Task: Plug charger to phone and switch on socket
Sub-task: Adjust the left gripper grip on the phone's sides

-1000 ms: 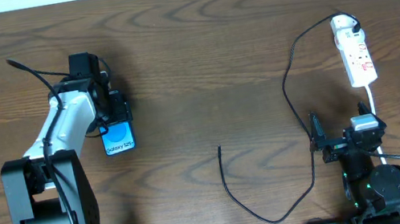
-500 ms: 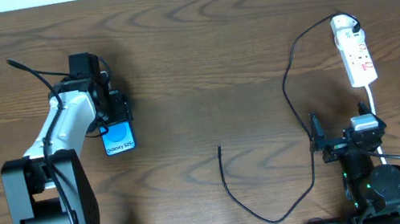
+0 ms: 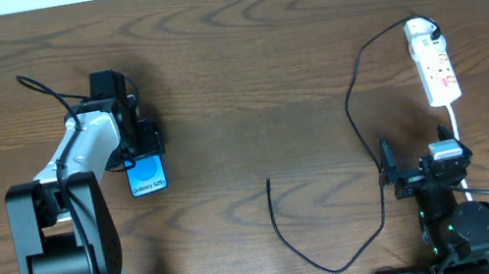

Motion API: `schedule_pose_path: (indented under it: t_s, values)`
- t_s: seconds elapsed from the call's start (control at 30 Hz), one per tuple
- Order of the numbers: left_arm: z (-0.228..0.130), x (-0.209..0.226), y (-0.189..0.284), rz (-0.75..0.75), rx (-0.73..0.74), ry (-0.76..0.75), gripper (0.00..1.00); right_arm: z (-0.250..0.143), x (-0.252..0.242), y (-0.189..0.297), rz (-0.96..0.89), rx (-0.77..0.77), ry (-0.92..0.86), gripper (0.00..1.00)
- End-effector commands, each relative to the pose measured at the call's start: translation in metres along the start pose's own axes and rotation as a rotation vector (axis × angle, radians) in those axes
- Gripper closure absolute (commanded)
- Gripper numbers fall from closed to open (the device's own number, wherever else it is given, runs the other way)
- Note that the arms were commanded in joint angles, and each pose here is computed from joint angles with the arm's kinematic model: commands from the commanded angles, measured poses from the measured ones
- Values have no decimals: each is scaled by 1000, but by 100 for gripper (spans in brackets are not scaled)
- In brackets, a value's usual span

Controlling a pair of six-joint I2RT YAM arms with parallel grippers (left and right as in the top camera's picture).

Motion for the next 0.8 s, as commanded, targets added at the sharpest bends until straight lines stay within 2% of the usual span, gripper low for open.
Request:
schedule_pose_path:
  t_s: [0.0,0.57,0.6,0.7,0.77]
  values:
    - [-3,2,-6,11,13,4,92,-1,1,0,8,1,4,1]
    - [-12,0,-15,10,25,4,91,-1,1,0,7,2,4,1]
    - [-12,0,-15,10,25,4,89,-1,1,0,7,2,4,1]
    - [-12,0,-15,10,25,4,68,-1,1,0,7,2,4,1]
    - [-12,0,-15,10,25,4,58,-1,1,0,7,2,4,1]
Point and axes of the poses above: each gripper's point midway between its finger pads, its own y axis back along the fingers, its own x axis along the line the jaws close on, z = x × y, the point moved 8 cm from there along y, back along the fingers, and after that the axes turned 14 degrees about -y, right-handed, at the moved point
